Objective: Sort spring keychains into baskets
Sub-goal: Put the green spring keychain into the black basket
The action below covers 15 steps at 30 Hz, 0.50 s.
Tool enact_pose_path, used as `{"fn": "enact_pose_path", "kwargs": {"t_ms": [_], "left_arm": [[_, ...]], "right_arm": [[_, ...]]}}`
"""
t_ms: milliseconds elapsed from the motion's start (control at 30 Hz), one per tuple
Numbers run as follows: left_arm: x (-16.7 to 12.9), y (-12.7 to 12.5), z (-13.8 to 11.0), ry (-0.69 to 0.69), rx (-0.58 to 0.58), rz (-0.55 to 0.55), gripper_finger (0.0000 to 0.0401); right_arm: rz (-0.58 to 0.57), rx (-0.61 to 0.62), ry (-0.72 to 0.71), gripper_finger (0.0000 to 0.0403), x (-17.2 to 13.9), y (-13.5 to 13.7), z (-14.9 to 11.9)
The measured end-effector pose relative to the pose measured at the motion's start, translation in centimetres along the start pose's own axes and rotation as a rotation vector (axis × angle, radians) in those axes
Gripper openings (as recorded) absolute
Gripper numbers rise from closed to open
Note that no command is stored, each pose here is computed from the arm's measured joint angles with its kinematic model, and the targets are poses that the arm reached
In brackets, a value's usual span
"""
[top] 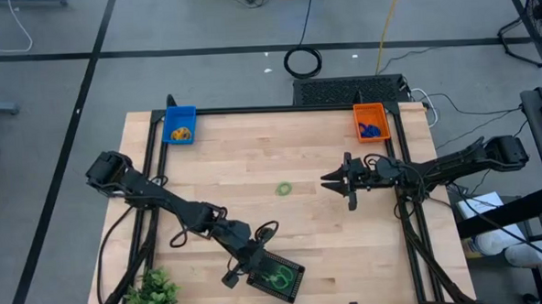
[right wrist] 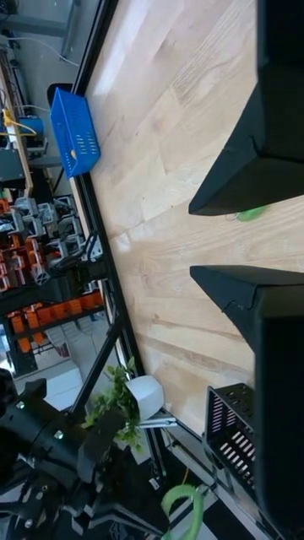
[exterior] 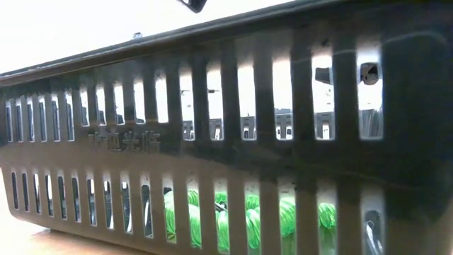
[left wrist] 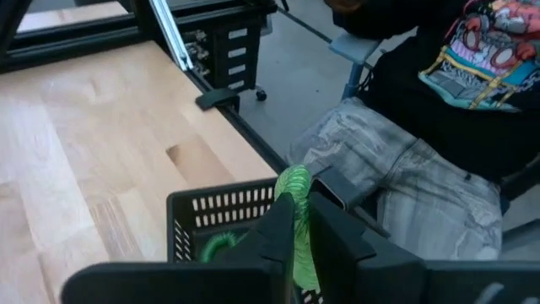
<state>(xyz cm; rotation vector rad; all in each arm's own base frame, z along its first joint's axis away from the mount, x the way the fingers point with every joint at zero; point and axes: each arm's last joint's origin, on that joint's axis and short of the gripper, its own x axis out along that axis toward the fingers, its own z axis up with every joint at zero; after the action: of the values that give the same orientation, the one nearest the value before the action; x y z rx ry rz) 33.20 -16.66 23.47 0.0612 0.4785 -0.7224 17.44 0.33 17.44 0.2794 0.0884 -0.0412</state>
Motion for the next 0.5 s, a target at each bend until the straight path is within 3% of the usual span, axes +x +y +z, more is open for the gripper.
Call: {"fn": "enact_pose_path", "kwargs": {"t_ms": [500], "left_arm": [[0.0,0.0,-0.15,0.014,-0.001,0.001,0.0052]], "right_arm": [[0.001,0.0,-0.002,0.0091,0.0,0.01,0.02]]}}
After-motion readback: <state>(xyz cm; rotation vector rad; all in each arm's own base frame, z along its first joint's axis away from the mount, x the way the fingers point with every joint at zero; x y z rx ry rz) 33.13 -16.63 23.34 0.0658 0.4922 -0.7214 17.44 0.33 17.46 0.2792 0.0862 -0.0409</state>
